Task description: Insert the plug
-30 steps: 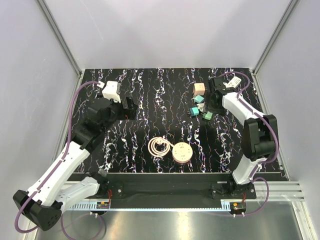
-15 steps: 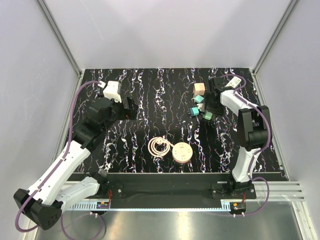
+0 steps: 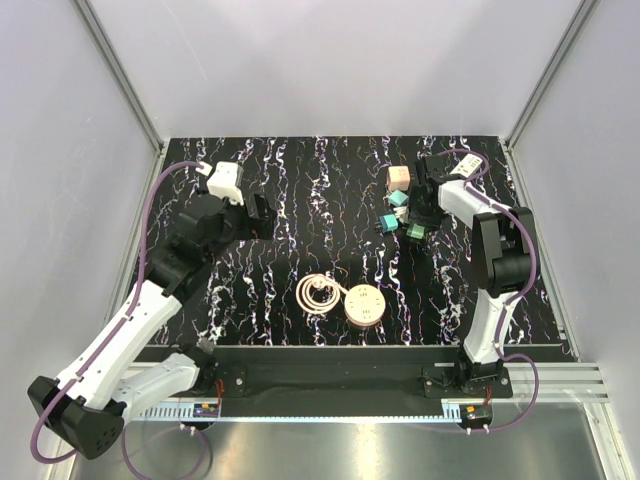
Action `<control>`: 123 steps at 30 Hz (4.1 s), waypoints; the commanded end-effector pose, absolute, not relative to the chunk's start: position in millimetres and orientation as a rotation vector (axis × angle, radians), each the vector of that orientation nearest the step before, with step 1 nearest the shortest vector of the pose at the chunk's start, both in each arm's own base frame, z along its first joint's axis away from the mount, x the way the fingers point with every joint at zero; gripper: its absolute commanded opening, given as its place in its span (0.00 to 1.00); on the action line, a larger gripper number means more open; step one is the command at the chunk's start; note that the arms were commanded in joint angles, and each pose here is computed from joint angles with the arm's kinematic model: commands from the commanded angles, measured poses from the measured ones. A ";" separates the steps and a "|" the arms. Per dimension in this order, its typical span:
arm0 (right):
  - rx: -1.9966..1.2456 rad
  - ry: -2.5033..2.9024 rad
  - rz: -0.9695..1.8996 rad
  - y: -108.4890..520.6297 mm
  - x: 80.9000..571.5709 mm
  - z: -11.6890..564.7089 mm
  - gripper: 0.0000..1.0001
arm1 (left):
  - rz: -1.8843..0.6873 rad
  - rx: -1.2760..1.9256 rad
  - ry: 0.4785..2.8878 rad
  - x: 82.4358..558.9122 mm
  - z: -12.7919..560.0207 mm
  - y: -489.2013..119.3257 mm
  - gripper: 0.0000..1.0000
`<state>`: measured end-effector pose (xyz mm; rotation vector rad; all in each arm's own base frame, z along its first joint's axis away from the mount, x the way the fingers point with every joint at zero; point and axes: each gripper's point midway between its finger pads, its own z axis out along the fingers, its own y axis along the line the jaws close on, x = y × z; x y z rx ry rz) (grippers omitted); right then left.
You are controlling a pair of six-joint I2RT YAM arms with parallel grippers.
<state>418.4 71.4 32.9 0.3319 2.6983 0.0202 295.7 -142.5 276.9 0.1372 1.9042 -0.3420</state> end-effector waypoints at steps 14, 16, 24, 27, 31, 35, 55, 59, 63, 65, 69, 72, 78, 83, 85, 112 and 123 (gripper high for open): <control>0.283 2.660 0.310 113.0 381.6 60.1 0.44 | -0.387 0.127 1.882 299.9 284.4 -149.5 0.99; 0.220 2.689 0.342 132.0 361.7 53.7 0.44 | -0.388 0.127 1.886 300.5 282.9 -150.2 0.99; 0.005 2.611 0.406 184.9 326.5 85.2 0.43 | -0.520 0.174 1.949 298.3 274.4 -176.2 0.98; -0.083 2.520 0.463 200.2 326.9 111.7 0.43 | -0.703 0.230 1.999 293.2 276.4 -206.8 0.95; -0.174 2.376 0.534 218.1 321.6 151.4 0.42 | -1.009 0.260 2.095 286.0 278.0 -242.8 0.88; -0.243 2.250 0.588 230.1 309.4 172.6 0.42 | -1.192 0.199 2.131 296.3 279.9 -252.4 0.85; -0.314 1.987 0.791 263.3 279.6 230.3 0.43 | -1.541 0.274 2.192 296.6 248.9 -317.8 0.76; -0.323 1.989 0.804 267.3 278.7 231.0 0.43 | -1.510 0.316 2.196 294.2 238.5 -321.3 0.75; -0.319 1.995 0.807 269.3 278.1 228.4 0.43 | -1.510 0.356 2.206 292.1 232.0 -330.0 0.72; -0.315 1.993 0.810 270.0 277.6 228.6 0.43 | -1.516 0.367 2.218 289.4 227.7 -333.8 0.69; -0.314 1.989 0.812 269.9 276.5 229.7 0.43 | -1.530 0.368 2.259 286.9 214.6 -338.3 0.59; -0.307 1.997 0.810 269.8 276.2 227.4 0.44 | -1.558 0.394 2.259 281.6 214.7 -341.1 0.49; -0.308 2.007 0.849 272.6 271.1 228.1 0.69 | -1.670 0.433 2.230 269.8 225.2 -345.7 0.00; -0.359 2.013 0.907 271.3 252.1 236.0 0.87 | -1.758 0.522 2.150 253.6 241.1 -342.7 0.00; -0.363 2.005 0.934 267.8 242.5 244.4 0.88 | -1.794 0.593 2.110 241.7 246.7 -338.8 0.00; -0.558 1.817 1.427 283.9 160.2 315.4 0.57 | -1.930 0.964 1.615 167.4 326.8 -309.6 0.00; -0.485 1.748 1.428 282.0 167.6 318.5 0.00 | -1.989 0.956 1.621 166.6 320.5 -310.5 0.21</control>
